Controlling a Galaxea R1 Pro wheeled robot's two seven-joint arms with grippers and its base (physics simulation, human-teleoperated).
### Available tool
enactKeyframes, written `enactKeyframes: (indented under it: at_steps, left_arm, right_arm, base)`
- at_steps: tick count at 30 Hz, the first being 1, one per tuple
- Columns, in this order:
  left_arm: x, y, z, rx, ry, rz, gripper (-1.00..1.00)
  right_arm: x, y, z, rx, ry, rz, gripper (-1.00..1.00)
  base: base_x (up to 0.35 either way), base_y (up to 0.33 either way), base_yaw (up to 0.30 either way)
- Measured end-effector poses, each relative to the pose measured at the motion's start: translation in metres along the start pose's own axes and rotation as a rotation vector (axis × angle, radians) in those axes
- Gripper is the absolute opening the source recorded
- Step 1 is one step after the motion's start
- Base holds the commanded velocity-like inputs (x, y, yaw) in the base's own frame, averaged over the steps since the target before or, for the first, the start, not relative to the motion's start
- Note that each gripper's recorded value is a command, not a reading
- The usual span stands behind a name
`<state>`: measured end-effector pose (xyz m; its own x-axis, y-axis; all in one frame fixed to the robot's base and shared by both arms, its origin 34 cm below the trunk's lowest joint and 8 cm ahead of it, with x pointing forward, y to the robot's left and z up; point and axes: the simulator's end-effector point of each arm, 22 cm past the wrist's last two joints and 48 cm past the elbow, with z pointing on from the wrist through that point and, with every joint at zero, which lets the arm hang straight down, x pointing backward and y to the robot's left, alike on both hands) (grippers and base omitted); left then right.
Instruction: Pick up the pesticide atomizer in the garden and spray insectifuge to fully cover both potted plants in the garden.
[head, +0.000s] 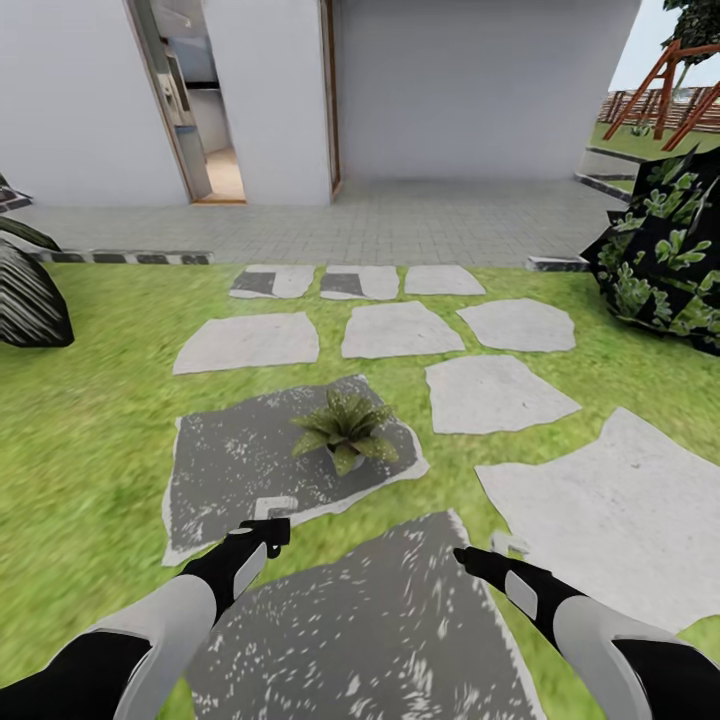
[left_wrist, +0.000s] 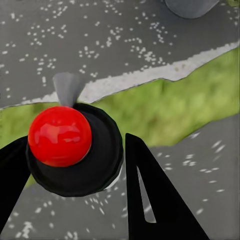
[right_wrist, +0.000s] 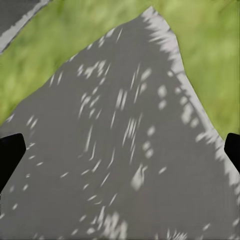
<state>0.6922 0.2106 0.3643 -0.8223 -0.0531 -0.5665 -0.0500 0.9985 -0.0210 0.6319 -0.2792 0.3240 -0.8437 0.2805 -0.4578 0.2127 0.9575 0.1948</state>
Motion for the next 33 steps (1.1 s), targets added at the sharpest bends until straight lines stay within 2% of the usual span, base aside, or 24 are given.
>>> enactKeyframes:
  at_steps: [7,33]
  left_arm:
    - [-0.005,0.000,-0.002,0.001,-0.011,0.000,-1.00]
    - [0.015,0.001,0.023,0.003,-0.054,0.000,-1.00]
  right_arm:
    - [-0.007,-0.008,-0.003,0.010,-0.014,-0.001,1.00]
    - [0.009,-0.018,0.027,0.003,-0.055,-0.004,1.00]
  base:
    - [0.000,0.000,0.000]
    - [0.000,0.000,0.000]
